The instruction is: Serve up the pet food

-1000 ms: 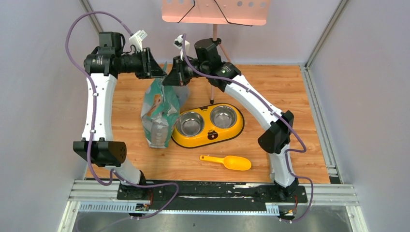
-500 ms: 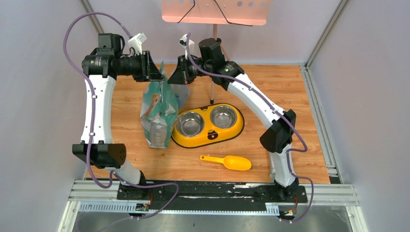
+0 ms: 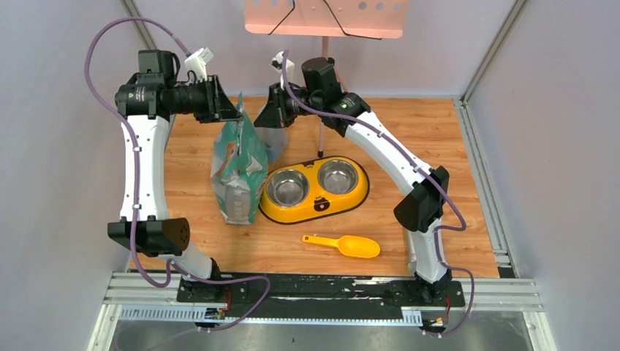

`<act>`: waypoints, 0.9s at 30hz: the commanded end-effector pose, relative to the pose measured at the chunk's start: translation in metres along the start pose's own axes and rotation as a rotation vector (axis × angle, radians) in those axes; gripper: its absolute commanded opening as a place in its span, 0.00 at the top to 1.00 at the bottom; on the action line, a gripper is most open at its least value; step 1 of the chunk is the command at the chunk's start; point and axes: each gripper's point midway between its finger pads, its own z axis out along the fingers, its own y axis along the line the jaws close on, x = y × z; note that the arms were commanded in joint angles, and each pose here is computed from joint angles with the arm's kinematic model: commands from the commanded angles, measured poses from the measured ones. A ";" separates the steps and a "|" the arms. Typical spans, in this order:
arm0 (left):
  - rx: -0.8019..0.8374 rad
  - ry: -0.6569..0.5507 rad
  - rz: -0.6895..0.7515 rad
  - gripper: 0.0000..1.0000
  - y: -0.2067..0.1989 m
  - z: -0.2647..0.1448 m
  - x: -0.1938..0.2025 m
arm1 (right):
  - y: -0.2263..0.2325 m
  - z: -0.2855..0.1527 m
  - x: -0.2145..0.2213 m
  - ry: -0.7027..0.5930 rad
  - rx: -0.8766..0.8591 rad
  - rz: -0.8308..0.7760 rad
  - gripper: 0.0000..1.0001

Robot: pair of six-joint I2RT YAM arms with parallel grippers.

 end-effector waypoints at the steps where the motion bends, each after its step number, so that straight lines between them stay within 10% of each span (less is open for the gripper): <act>1: -0.025 -0.039 0.058 0.66 -0.006 -0.013 -0.004 | 0.029 -0.016 -0.024 -0.059 -0.056 -0.072 0.89; 12: -0.064 -0.054 0.061 0.78 0.000 -0.019 -0.006 | 0.031 -0.015 -0.025 -0.059 -0.066 -0.077 0.87; 20: 0.014 -0.055 -0.002 0.80 -0.005 -0.016 -0.005 | 0.083 -0.017 -0.044 -0.070 -0.334 -0.047 0.50; 27: 0.099 -0.067 -0.040 1.00 -0.015 -0.010 -0.011 | 0.070 0.002 -0.029 -0.037 -0.288 0.057 0.56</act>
